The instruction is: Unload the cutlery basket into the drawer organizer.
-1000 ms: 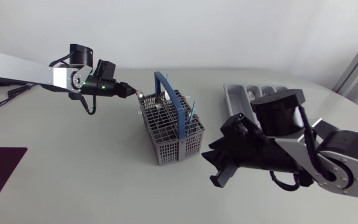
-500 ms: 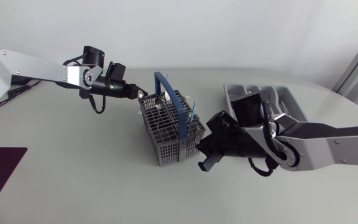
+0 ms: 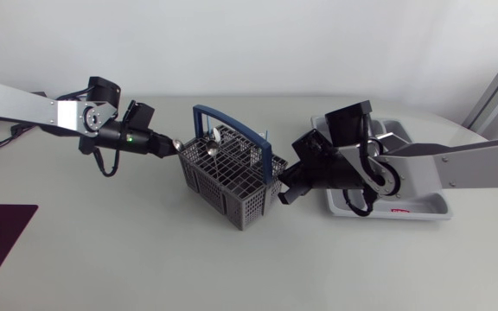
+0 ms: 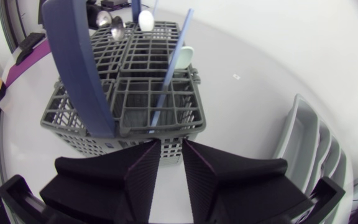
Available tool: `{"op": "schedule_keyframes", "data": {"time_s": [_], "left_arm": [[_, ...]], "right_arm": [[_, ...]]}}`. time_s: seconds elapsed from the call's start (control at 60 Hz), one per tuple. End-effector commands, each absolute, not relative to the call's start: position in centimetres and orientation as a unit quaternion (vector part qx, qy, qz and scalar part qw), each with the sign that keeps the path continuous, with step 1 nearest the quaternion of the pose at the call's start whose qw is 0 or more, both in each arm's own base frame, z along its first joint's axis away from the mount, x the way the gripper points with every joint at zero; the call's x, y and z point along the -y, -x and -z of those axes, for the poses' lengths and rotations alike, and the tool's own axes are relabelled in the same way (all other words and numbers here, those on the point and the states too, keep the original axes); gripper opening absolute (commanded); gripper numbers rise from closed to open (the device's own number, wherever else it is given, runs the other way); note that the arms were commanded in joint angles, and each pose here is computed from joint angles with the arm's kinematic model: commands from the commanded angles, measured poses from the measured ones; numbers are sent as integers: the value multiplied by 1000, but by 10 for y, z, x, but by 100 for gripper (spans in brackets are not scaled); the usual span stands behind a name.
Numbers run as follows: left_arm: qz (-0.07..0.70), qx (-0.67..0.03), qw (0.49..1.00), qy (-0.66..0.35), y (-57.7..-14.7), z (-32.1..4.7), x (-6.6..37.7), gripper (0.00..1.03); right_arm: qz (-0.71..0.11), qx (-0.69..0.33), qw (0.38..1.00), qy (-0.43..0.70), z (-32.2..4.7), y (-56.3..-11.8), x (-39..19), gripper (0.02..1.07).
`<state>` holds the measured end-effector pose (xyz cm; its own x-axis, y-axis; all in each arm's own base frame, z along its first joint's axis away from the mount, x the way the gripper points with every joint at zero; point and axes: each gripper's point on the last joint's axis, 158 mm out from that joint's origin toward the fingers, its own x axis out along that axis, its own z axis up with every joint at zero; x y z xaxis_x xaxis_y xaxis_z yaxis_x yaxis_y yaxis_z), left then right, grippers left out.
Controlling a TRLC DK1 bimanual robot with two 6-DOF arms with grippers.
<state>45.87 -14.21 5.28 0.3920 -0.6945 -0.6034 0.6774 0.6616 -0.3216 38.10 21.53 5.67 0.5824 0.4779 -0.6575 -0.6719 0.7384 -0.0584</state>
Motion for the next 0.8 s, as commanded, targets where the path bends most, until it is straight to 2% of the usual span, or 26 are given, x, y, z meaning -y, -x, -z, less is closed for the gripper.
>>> {"op": "schedule_keyframes", "data": {"time_s": [0.0,0.2,0.383,0.6,0.783], "left_arm": [[429,-371,823,3,-428,-51,142,41],[431,-380,818,-3,-385,-46,135,41],[432,-374,821,-7,-364,-57,136,41],[447,-372,814,-13,-343,-61,149,41],[439,-377,816,-7,-341,-60,143,42]], "right_arm": [[-324,-290,887,156,-71,-406,-217,32],[-311,-284,895,149,-77,-434,-211,32],[-307,-287,895,150,-71,-451,-212,32],[-295,-292,897,152,-66,-458,-202,33],[-281,-284,905,150,-81,-448,-181,36]]}}
